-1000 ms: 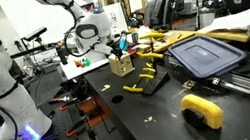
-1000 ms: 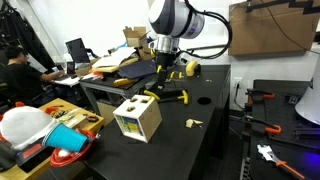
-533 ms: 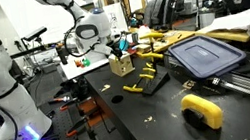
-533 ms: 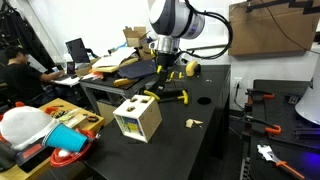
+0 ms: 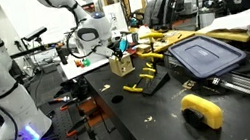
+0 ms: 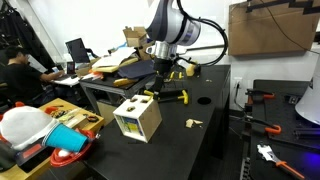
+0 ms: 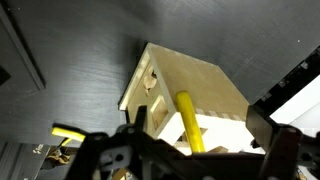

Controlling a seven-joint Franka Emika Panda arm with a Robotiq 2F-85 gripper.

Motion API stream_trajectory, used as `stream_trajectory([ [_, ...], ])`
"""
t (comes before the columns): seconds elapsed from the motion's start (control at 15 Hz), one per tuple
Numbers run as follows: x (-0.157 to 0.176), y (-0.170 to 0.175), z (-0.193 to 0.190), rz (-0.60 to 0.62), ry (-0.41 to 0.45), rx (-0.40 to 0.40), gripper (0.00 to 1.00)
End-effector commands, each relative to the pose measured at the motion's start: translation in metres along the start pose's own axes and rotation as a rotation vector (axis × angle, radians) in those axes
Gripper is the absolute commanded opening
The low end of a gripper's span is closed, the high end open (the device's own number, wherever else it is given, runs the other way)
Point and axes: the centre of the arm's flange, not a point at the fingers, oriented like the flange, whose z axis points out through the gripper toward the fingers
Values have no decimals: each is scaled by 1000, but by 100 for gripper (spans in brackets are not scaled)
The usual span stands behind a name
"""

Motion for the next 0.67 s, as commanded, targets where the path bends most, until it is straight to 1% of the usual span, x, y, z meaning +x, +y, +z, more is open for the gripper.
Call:
stream_trajectory([
  [0.0, 1, 9, 14, -31, 47, -40, 100],
  [0.33, -5, 18, 23, -54, 110, -78, 100],
  [0.6, -2, 23, 26, -57, 142, -75, 100],
])
